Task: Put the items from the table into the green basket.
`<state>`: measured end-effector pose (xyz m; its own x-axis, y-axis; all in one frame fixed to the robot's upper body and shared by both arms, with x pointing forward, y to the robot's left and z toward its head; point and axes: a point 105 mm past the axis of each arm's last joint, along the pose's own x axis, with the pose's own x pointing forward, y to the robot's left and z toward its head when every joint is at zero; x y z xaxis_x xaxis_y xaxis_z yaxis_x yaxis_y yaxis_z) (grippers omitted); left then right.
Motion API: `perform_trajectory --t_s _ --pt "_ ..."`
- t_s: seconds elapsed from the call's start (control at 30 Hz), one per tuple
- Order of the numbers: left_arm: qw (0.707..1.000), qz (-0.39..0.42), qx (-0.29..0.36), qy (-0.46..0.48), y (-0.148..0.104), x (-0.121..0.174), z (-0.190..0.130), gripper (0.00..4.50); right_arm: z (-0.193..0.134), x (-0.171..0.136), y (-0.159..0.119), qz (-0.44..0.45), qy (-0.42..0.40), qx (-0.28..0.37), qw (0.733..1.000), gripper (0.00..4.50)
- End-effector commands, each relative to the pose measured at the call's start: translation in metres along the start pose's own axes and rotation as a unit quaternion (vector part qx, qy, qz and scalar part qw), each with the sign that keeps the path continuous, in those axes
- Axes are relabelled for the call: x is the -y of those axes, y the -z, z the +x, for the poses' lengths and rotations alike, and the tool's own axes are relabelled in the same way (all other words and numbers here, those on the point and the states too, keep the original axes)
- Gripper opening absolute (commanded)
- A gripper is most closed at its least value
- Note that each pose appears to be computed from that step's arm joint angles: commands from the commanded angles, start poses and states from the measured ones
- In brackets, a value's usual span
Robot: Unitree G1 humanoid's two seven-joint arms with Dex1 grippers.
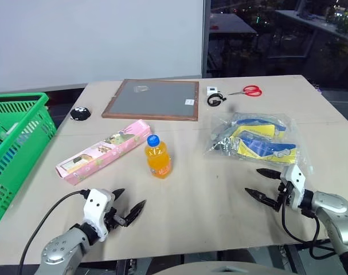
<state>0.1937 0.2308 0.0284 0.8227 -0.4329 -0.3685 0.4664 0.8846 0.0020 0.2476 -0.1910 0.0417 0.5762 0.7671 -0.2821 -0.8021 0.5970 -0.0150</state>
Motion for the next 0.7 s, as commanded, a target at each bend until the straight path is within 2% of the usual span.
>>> perform_trajectory --t_s 0.03,0.3,0.43,0.6,0.7 --pt "1.0 0.016 0.01 0.0 -0.007 0.0 -0.007 4.46 0.005 -0.004 -0.017 -0.019 -0.007 0.027 0.999 4.5" --pt "1.0 0.01 0.019 -0.005 -0.007 0.003 -0.012 4.46 0.012 -0.005 -0.016 -0.029 0.003 0.017 0.999 4.5" --pt "0.999 0.0 0.039 0.009 -0.017 0.004 -0.015 4.46 0.014 0.001 -0.018 -0.045 0.022 0.014 0.999 4.5" --pt "0.995 0.006 0.086 0.049 -0.05 0.014 -0.021 4.46 0.016 0.016 -0.038 -0.124 0.06 0.031 0.99 4.5" --pt "0.992 0.031 0.099 0.069 -0.067 0.019 -0.024 4.46 0.02 0.03 -0.049 -0.206 0.099 0.019 0.973 4.5"
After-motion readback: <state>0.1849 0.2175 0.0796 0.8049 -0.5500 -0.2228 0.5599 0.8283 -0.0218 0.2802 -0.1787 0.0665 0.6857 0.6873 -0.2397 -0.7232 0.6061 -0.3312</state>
